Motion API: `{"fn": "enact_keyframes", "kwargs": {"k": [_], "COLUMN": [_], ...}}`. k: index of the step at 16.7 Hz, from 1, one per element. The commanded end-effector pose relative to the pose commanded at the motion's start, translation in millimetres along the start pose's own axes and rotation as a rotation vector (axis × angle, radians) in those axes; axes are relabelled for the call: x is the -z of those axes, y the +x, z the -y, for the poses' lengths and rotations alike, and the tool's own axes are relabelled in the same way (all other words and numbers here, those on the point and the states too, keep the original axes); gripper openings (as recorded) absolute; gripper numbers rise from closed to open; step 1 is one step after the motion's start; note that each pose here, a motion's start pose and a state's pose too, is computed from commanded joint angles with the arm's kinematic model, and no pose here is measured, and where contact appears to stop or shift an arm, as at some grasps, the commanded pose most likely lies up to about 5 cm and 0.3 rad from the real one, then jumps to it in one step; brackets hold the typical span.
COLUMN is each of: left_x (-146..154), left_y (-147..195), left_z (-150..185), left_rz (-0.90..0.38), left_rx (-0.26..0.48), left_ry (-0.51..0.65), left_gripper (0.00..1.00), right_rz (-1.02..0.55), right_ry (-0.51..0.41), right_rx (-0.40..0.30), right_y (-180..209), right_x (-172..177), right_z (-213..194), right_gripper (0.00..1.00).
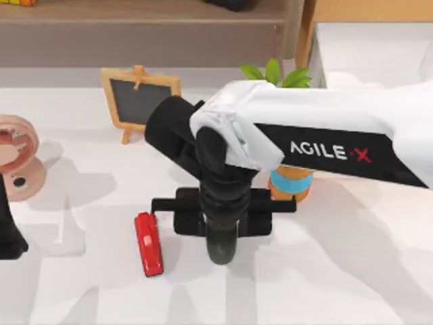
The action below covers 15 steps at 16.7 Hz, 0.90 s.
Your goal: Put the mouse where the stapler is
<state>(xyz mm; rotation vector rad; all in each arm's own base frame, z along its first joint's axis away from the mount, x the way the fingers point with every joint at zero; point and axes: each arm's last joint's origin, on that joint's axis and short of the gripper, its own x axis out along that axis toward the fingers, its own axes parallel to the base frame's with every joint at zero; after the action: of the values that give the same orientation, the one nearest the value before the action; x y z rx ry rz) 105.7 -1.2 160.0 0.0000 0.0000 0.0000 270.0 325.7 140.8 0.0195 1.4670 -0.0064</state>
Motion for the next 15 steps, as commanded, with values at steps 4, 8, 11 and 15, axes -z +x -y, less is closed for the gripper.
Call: {"fn": "enact_keyframes", "kwargs": {"k": [4,8,11,15], "left_x": [0.0,0.0,0.0,0.0], "left_y": [0.0,0.0,0.0,0.0], "left_z": [0.0,0.0,0.0,0.0], "left_rz": [0.000,0.000,0.000,0.000], "left_rx": [0.000,0.000,0.000,0.000], "left_ry": [0.000,0.000,0.000,0.000], "left_gripper": [1.00,1.00,1.00,1.00], "right_rz": [0.000,0.000,0.000,0.000], "right_ry": [0.000,0.000,0.000,0.000], "right_rx": [0.000,0.000,0.000,0.000], "right_y": [0.0,0.0,0.0,0.0], "right_x": [0.0,0.0,0.0,0.0], "right_z": [0.0,0.0,0.0,0.0], "right_gripper": [0.38,0.68,0.90,1.00]}}
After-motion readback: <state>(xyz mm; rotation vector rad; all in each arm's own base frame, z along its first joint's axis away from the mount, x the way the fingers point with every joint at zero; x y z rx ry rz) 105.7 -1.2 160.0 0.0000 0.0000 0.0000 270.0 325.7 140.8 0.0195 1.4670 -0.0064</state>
